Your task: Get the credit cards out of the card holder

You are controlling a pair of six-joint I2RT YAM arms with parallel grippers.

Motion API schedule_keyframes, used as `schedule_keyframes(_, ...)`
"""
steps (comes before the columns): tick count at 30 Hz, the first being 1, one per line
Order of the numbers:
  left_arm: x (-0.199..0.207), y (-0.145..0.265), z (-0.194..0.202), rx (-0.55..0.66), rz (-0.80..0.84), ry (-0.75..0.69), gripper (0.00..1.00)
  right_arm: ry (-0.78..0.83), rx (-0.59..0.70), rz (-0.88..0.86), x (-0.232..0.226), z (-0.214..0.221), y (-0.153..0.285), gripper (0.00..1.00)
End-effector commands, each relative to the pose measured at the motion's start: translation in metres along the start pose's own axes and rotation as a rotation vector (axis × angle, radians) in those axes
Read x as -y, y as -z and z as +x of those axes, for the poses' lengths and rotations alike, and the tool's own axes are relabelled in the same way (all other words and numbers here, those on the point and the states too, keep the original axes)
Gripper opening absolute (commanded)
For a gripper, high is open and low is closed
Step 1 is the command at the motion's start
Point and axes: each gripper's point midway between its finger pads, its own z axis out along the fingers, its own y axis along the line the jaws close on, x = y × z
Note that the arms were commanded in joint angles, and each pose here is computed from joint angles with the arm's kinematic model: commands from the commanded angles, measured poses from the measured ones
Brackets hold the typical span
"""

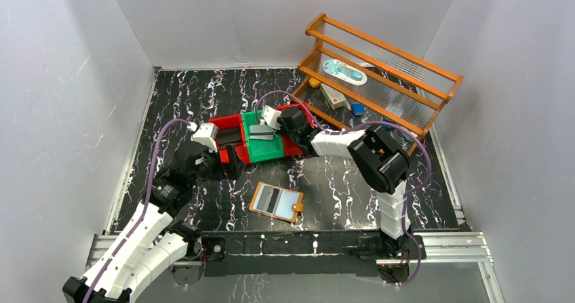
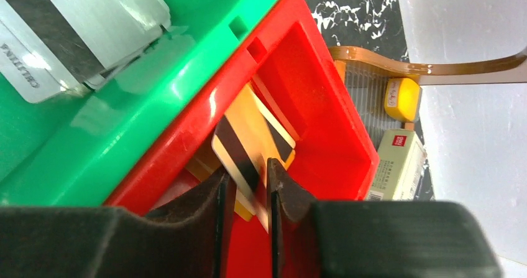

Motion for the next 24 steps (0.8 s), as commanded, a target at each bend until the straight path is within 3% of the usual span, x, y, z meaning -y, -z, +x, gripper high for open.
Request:
schedule_keyframes(1,-0.001,0.002,-0.005,0.016,-0.007,-0.008,0.98,0.009,0.063,-0.032,0.004,-0.013,0.009,0.38)
schedule_keyframes(4,0.0,0.001,-0.004,0.011,-0.006,-0.008,0.98,0.009,0.058,-0.03,0.008,-0.01,0.011,0.47)
schedule_keyframes(12,0.0,0.001,-0.003,0.006,-0.005,-0.008,0.98,-0.081,0.1,-0.013,0.02,-0.023,0.027,0.53)
schedule_keyframes(19,0.0,-0.002,-0.001,-0.01,-0.005,-0.007,0.98,-0.308,0.201,0.048,0.042,-0.047,0.055,0.64)
schedule_keyframes(24,0.0,-0.002,0.0,-0.014,-0.006,-0.007,0.98,-0.612,0.241,0.025,0.049,-0.058,0.092,0.71)
